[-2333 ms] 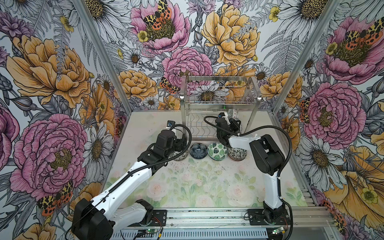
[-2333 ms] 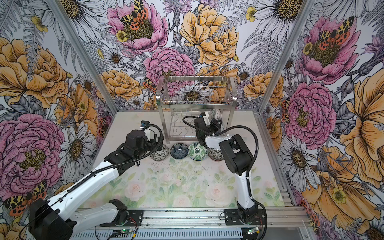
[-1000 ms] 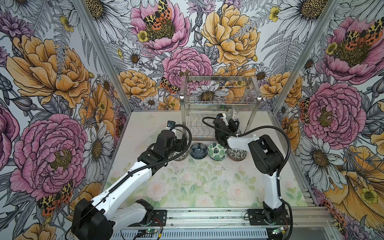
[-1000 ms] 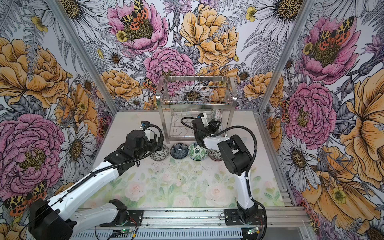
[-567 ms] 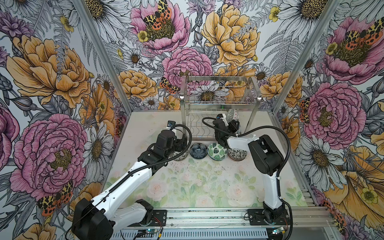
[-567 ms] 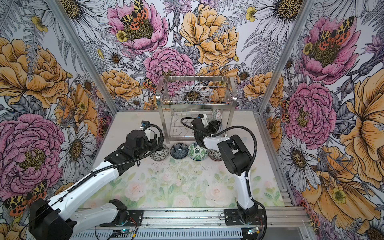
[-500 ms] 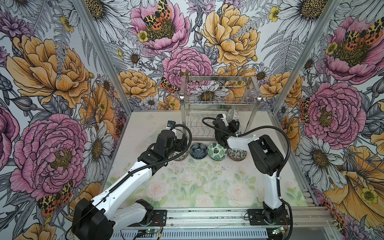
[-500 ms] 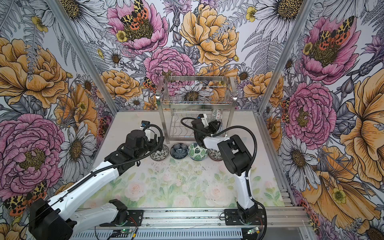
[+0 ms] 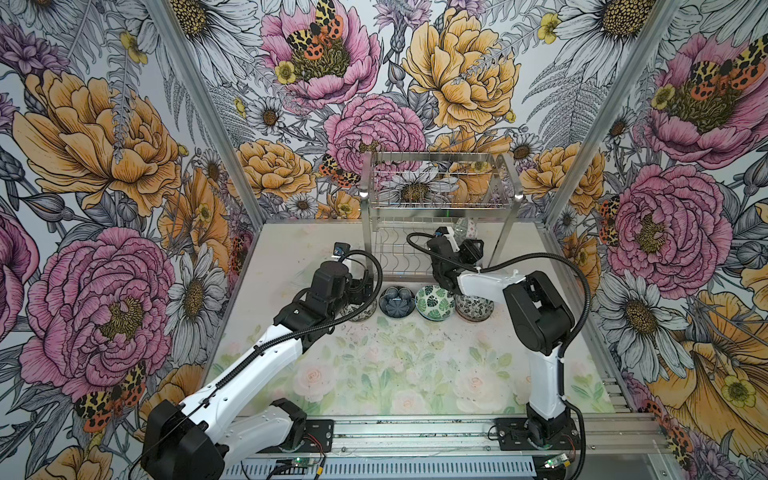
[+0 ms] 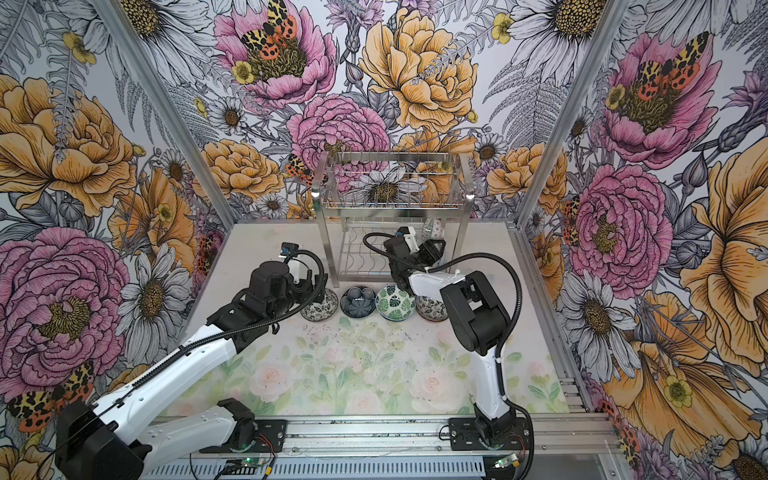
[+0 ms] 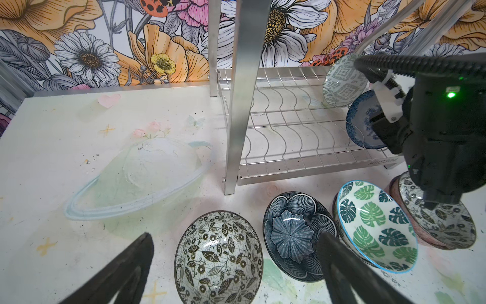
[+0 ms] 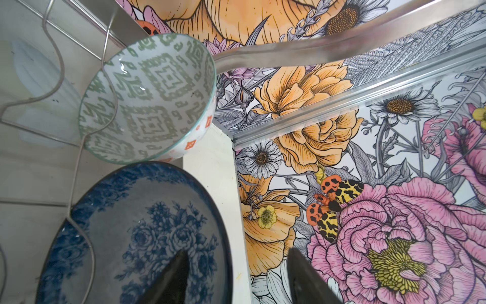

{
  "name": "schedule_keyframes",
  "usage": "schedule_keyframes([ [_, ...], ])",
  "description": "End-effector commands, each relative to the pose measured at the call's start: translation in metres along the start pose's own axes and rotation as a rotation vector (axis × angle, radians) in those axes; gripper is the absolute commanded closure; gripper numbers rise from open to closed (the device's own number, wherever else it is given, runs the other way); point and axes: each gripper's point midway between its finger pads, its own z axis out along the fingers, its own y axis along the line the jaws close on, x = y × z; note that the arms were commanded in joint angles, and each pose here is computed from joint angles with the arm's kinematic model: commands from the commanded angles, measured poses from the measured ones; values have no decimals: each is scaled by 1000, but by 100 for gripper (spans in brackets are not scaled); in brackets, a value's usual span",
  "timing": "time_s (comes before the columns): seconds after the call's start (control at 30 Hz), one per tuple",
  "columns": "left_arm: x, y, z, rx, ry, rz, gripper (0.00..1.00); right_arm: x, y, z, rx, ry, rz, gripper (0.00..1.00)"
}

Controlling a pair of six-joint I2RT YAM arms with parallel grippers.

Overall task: Load the bowls into the dish rack
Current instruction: 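Lower the blue floral bowl upright into the rack slots and open the right gripper, then withdraw the right gripper from the rack while the left reaches toward the leaf bowl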

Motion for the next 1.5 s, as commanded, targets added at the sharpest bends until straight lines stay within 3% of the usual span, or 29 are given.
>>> schedule_keyframes([
  [0.0,-3,1,-4,11,-23,-25,1,-10,-18,-14,-47,-38,73,26],
  [0.13,-3,1,-5,7,-20,-24,1,-14,-19,-23,-107,-72,101,16],
  [0.17,-3,2,-6,6,-22,-24,1,-15,-19,-27,-123,-85,108,11],
  [0.2,-4,2,-6,5,-22,-25,1,-16,-18,-30,-145,-98,111,1],
  [0.67,-6,-3,-7,11,-14,-24,1,-18,-16,-91,-431,-246,241,0],
  [0.97,-1,-25,3,43,13,3,2,0,-47,-141,-660,-340,432,0],
  [1.2,13,-57,23,123,54,-15,1,34,-68,-142,-689,-291,539,0],
  [1.47,40,-105,48,229,168,22,1,46,-82,-129,-794,-250,707,0],
])
